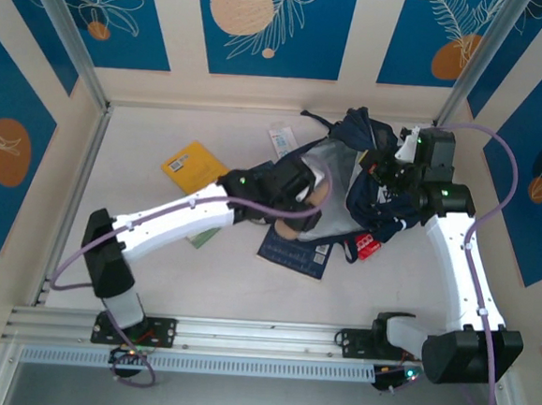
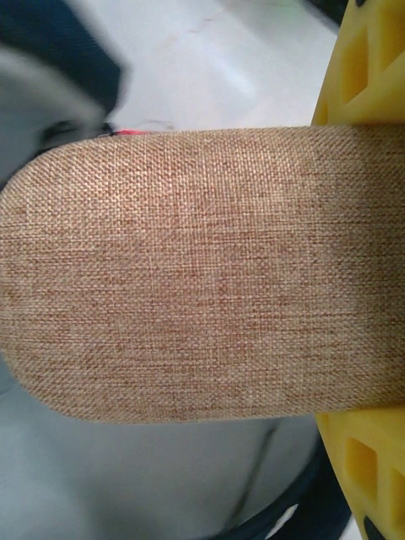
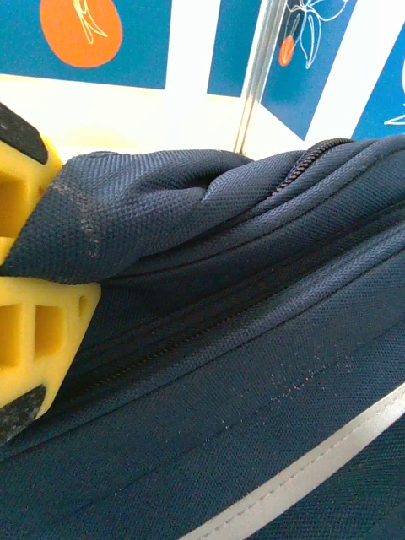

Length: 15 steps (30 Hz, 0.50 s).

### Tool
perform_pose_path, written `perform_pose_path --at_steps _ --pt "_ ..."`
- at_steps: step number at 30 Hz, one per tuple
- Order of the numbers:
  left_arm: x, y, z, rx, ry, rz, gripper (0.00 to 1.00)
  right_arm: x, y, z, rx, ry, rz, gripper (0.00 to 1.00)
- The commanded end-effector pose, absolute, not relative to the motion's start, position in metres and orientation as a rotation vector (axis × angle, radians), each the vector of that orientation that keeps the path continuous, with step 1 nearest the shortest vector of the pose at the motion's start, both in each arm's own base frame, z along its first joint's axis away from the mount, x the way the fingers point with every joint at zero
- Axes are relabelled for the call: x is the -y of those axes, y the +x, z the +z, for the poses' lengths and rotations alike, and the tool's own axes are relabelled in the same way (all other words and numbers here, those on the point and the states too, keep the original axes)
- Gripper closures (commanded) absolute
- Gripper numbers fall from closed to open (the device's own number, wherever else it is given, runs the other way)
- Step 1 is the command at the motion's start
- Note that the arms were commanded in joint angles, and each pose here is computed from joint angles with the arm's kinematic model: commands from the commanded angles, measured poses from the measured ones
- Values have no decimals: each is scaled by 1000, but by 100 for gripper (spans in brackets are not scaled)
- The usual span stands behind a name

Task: Pack books, pencil case, and school supplies into a backpack

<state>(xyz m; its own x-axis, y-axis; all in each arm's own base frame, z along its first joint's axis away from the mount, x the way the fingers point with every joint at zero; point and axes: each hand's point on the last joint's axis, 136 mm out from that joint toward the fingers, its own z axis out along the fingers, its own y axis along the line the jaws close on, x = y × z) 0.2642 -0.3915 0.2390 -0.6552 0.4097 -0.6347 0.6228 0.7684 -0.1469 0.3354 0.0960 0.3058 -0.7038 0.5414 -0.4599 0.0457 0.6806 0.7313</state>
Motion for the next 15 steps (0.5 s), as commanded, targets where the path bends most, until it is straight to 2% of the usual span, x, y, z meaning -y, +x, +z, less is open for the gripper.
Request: perform_pose_path --at_steps 1,7,11,15 --pt "412 284 240 -2478 671 -564 44 -110 328 358 -2076 355 1064 100" --pt "471 321 243 -2537 555 -731 40 -115 330 375 -2029 386 1138 100" --pt "483 350 218 -2628 344 -862 41 -120 333 383 -2002 414 1196 100" --pt "494 365 217 -2576 299 -927 41 -128 334 385 -1994 410 1240 100"
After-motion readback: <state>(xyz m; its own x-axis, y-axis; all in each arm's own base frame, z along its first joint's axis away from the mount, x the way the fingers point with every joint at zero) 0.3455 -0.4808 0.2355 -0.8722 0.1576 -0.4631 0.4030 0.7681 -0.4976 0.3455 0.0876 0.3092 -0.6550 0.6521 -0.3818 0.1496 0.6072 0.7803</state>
